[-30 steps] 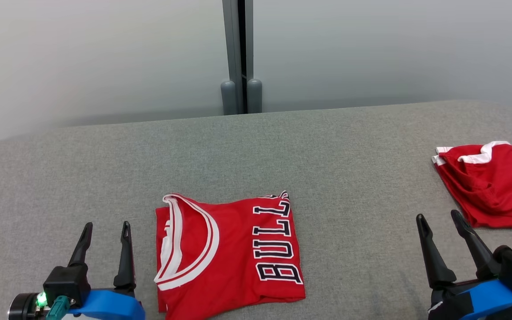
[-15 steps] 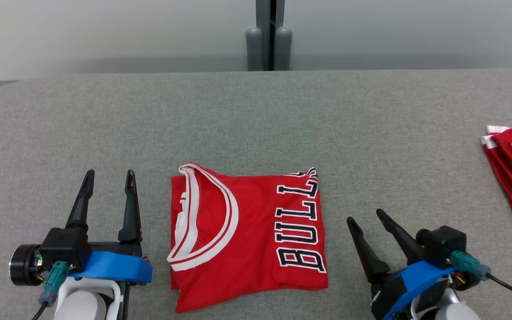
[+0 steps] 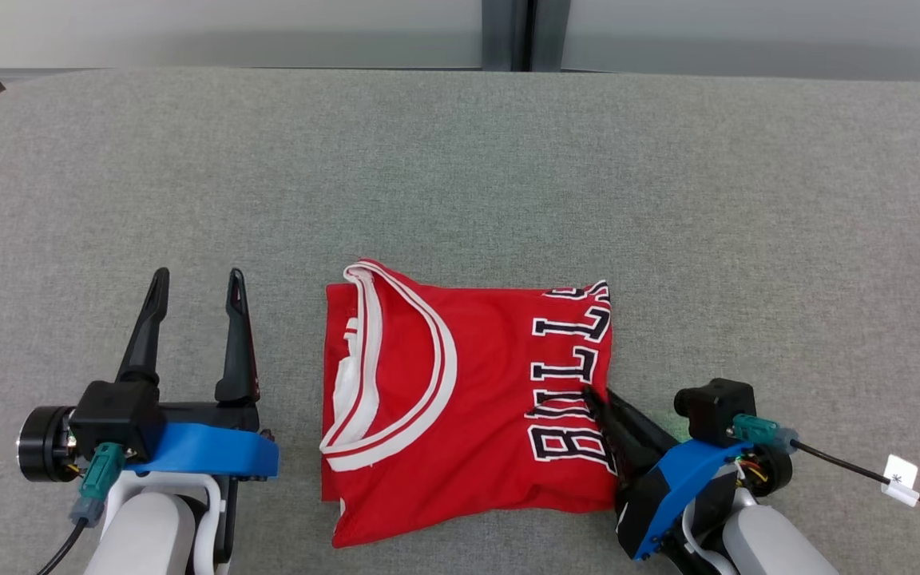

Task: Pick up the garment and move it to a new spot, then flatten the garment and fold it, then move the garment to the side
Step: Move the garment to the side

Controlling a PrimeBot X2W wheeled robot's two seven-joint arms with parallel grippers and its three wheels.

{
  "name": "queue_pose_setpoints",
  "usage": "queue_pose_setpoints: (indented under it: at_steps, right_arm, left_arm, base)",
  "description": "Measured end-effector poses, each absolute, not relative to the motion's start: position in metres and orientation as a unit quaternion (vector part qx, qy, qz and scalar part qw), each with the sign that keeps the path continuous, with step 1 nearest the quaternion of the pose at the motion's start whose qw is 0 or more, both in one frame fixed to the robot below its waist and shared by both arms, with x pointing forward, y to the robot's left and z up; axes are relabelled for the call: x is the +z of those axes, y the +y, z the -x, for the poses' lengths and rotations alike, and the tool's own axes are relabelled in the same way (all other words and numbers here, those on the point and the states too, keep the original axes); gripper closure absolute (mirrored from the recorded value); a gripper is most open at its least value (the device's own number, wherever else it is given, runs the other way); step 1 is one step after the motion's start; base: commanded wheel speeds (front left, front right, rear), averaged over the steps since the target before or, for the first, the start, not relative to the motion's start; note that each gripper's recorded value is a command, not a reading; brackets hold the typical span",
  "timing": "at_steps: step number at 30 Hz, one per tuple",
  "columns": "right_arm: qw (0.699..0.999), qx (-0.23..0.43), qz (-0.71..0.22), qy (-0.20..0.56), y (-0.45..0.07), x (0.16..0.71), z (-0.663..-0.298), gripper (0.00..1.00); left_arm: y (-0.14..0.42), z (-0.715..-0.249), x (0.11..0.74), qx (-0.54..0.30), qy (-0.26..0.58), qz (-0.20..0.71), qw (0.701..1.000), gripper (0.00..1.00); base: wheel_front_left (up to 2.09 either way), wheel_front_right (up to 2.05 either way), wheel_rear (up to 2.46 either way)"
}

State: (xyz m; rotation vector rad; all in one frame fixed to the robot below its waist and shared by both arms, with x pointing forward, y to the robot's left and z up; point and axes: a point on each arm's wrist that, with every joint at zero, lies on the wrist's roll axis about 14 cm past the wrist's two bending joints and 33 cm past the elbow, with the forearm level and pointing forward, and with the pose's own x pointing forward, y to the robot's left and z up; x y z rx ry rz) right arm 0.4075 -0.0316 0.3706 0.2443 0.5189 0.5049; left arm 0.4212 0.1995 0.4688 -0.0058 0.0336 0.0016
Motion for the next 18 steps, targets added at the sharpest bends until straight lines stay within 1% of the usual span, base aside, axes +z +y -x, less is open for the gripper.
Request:
queue_pose_setpoints:
  at_steps: [4, 9, 11, 18]
  right_arm:
    - [0.935, 0.238, -0.122, 0.231, -0.041, 0.376, -0.411, 1.0]
    - [0.952, 0.194, -0.111, 0.208, -0.083, 0.382, -0.416, 1.0]
    - [0.96, 0.169, -0.105, 0.198, -0.105, 0.386, -0.415, 1.0]
    - [0.976, 0.059, -0.078, 0.194, -0.195, 0.389, -0.395, 1.0]
  left_arm:
    - [0.195, -0.427, 0.47, -0.008, 0.013, -0.003, 1.0, 0.0]
    - [0.176, -0.438, 0.465, -0.041, 0.012, -0.008, 0.999, 0.0]
    - [0.163, -0.443, 0.464, -0.06, 0.011, -0.006, 0.998, 0.0]
    - [0.106, -0.461, 0.458, -0.14, 0.012, 0.007, 0.99, 0.0]
  base:
    - [0.0, 0.0, 0.0]
    - [0.0, 0.0, 0.0]
    - [0.0, 0.0, 0.0]
    - [0.0, 0.0, 0.0]
